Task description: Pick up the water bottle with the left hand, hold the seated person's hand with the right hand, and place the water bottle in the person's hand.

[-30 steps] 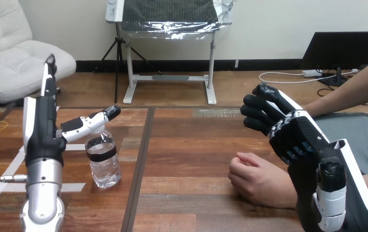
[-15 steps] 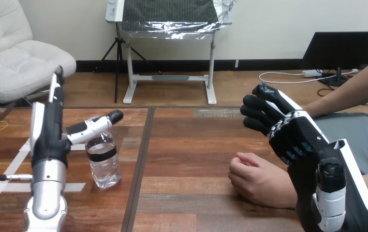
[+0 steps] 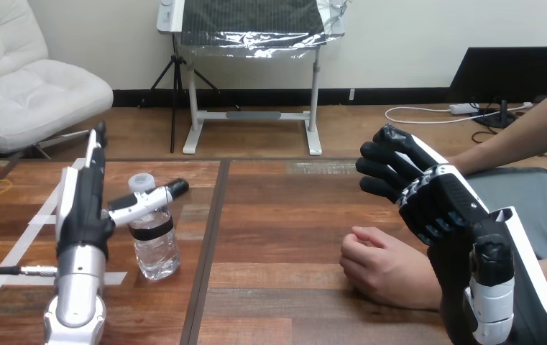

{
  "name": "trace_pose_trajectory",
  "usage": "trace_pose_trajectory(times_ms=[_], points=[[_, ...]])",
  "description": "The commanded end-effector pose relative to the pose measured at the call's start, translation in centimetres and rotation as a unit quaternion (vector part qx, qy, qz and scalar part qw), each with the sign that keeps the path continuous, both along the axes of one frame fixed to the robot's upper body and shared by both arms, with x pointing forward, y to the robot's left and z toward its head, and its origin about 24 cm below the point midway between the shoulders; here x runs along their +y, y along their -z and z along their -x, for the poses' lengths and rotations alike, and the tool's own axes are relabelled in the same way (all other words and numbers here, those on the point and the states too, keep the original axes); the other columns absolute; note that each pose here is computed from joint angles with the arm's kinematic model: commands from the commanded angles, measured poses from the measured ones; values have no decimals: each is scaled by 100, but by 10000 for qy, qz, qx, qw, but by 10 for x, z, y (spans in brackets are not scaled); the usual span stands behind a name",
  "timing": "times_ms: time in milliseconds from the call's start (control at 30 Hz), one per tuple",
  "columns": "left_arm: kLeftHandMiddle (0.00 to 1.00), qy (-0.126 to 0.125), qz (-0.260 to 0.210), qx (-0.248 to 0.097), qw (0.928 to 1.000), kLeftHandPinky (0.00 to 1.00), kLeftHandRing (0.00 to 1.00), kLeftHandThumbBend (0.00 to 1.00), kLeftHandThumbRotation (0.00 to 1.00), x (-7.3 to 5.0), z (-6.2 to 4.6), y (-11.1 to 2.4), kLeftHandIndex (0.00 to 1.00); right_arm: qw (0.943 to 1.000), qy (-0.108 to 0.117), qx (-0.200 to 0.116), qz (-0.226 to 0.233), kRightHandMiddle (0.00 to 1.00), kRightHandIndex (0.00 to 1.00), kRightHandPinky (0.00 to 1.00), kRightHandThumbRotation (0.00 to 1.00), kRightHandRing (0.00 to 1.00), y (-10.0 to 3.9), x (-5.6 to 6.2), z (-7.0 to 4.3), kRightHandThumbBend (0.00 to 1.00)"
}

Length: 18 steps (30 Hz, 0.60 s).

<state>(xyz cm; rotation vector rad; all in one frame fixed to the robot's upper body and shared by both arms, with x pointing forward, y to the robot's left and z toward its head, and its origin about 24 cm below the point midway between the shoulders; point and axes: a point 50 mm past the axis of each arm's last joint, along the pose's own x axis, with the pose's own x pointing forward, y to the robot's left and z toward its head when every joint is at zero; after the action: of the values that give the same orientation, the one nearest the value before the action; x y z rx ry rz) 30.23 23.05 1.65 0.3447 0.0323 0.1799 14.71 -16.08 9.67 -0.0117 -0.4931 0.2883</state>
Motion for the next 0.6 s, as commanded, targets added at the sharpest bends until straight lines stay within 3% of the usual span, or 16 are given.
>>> trace_pose_trajectory(times_ms=[0,567], points=[[100,171,-112,-370,9991,97,100,100,20,-3,-22,-26,100,9993,-38,-352,-93,85,87,82,100,84,-11,0,-6,74],[100,108,149,53,9998,94,100,100,19,-5,-27,-12,100,9993,-56,-341,-122,86,87,83,100,85,-11,0,-5,74]])
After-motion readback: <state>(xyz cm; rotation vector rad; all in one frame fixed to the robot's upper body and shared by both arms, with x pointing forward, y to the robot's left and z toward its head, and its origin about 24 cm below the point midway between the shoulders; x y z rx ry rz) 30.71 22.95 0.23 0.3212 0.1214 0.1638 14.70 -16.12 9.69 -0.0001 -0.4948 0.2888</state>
